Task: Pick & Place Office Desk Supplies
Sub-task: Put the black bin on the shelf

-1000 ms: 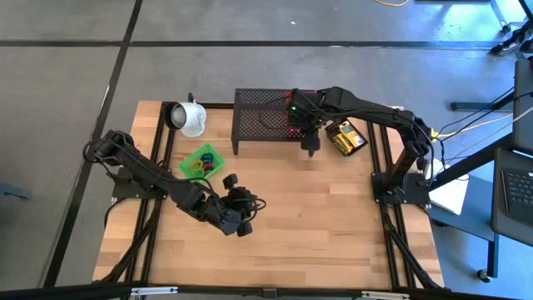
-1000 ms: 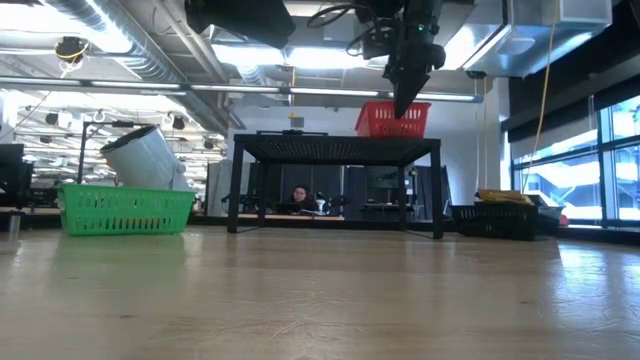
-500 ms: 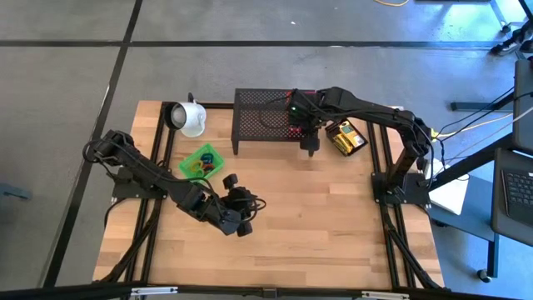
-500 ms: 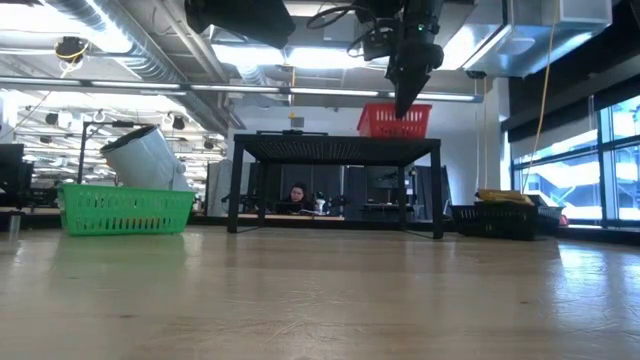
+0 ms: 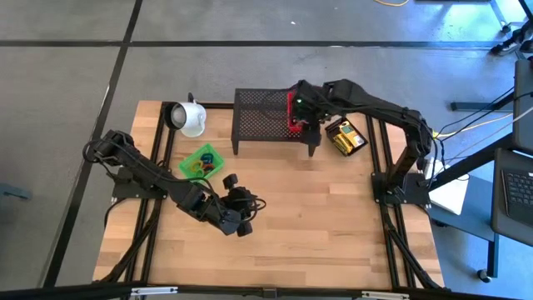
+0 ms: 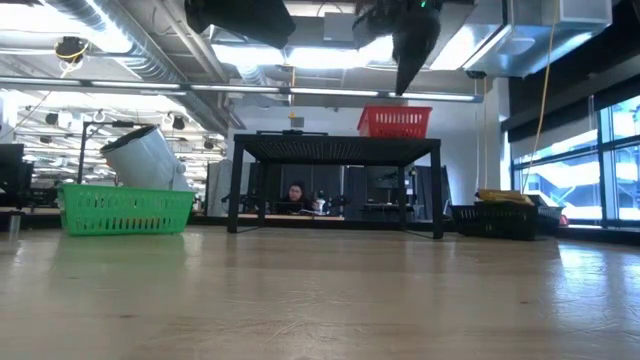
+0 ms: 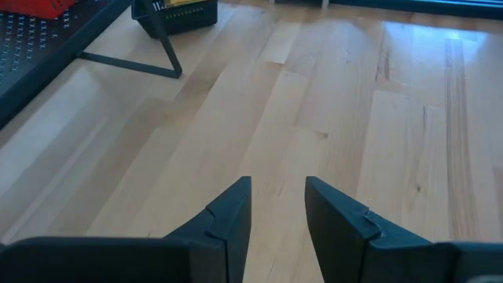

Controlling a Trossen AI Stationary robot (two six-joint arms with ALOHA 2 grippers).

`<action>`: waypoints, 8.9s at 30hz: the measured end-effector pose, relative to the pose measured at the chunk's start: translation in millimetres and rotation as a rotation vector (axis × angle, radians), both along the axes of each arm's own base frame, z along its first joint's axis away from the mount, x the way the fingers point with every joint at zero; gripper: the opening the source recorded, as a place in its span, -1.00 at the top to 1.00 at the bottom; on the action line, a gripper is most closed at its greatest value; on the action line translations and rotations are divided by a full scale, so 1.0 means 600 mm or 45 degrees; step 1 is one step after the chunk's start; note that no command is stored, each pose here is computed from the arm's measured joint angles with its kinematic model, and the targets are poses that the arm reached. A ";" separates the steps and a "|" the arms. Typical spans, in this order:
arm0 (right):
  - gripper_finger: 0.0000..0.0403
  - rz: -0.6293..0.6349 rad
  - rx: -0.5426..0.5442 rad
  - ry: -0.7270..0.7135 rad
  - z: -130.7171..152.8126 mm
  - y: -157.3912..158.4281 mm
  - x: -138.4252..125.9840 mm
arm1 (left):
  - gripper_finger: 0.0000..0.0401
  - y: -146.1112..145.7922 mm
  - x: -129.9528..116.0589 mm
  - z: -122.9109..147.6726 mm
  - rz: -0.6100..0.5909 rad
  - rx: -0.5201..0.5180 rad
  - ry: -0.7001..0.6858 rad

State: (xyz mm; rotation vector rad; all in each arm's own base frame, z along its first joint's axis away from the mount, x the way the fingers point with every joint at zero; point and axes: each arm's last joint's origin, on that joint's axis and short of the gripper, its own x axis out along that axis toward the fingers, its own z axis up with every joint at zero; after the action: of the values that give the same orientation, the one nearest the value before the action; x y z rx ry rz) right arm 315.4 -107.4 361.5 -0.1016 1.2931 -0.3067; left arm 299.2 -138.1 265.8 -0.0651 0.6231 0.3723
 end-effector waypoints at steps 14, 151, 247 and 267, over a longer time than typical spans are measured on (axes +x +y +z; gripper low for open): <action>0.02 -0.330 0.088 -0.131 0.085 0.047 -0.133 | 0.43 -0.001 0.000 0.000 -0.001 -0.001 -0.001; 0.91 0.349 0.004 0.067 -0.282 0.397 0.009 | 0.43 -0.022 -0.008 -0.001 -0.120 -0.127 0.035; 0.95 0.756 -0.216 -0.338 -0.051 0.417 0.041 | 0.43 -0.125 -0.084 0.010 -0.296 -0.177 -0.032; 0.95 0.449 -0.495 -0.289 0.007 0.174 0.098 | 0.43 -0.127 -0.088 0.010 -0.291 -0.097 -0.051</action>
State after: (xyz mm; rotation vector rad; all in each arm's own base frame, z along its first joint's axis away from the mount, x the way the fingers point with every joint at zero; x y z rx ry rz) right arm 374.1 -3.2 365.5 -0.6016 0.9565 -0.2537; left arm 246.3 -214.2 271.9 -0.0731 0.5979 0.1255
